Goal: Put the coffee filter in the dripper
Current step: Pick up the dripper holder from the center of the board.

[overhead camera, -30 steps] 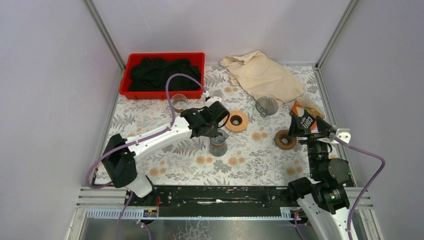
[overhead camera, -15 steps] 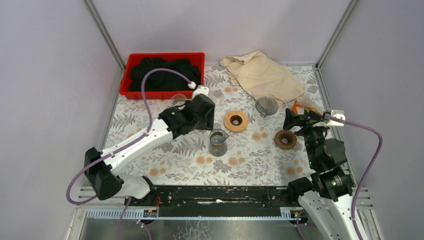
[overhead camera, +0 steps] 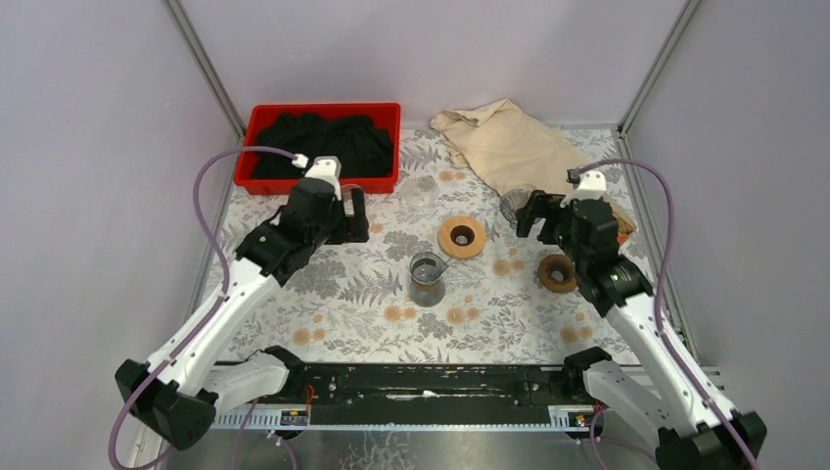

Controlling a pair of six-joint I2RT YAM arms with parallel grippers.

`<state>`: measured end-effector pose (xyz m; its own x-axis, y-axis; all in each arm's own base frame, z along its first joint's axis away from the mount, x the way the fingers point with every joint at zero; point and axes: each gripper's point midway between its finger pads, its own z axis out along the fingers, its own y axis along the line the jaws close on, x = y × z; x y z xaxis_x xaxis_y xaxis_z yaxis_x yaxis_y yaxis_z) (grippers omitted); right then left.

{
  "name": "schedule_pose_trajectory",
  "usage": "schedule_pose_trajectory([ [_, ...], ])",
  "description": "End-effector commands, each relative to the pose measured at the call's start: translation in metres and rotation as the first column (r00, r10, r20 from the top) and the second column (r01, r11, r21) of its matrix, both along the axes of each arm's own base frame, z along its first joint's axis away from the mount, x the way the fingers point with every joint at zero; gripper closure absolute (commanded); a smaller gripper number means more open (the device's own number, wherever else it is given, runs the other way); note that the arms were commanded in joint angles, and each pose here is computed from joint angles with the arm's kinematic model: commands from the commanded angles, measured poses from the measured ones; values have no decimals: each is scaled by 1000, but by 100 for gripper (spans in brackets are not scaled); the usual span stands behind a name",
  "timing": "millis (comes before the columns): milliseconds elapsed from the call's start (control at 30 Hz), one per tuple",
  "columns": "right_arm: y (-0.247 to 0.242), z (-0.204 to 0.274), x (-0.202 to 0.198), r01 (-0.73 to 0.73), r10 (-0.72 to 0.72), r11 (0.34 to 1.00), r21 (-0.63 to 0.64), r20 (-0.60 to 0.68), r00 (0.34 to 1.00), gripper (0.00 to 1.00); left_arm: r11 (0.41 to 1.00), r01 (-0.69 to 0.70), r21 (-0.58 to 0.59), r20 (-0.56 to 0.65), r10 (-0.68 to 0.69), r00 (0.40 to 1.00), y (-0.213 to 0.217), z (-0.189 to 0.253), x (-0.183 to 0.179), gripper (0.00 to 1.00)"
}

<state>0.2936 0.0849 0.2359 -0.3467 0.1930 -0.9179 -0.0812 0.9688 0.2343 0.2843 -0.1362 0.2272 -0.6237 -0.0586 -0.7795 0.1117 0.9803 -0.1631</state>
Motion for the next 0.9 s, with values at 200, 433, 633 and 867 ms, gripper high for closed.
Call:
schedule_pose_trajectory([
  [200,40,-48,50,-70,74,997,30,-190,979,1,999,14,-30,190,-8,982,24,17,0,0],
  [433,61,-79,76,-69,84,996,62,-289,954,5,999,15,-35,201,-8,979,31,13,-3,0],
  [633,84,-102,87,-86,87,996,18,-360,929,9,999,3,-46,203,7,979,37,11,-3,0],
  [867,100,-134,93,-113,79,993,-47,-455,887,16,998,-2,-70,218,18,976,40,14,-3,0],
])
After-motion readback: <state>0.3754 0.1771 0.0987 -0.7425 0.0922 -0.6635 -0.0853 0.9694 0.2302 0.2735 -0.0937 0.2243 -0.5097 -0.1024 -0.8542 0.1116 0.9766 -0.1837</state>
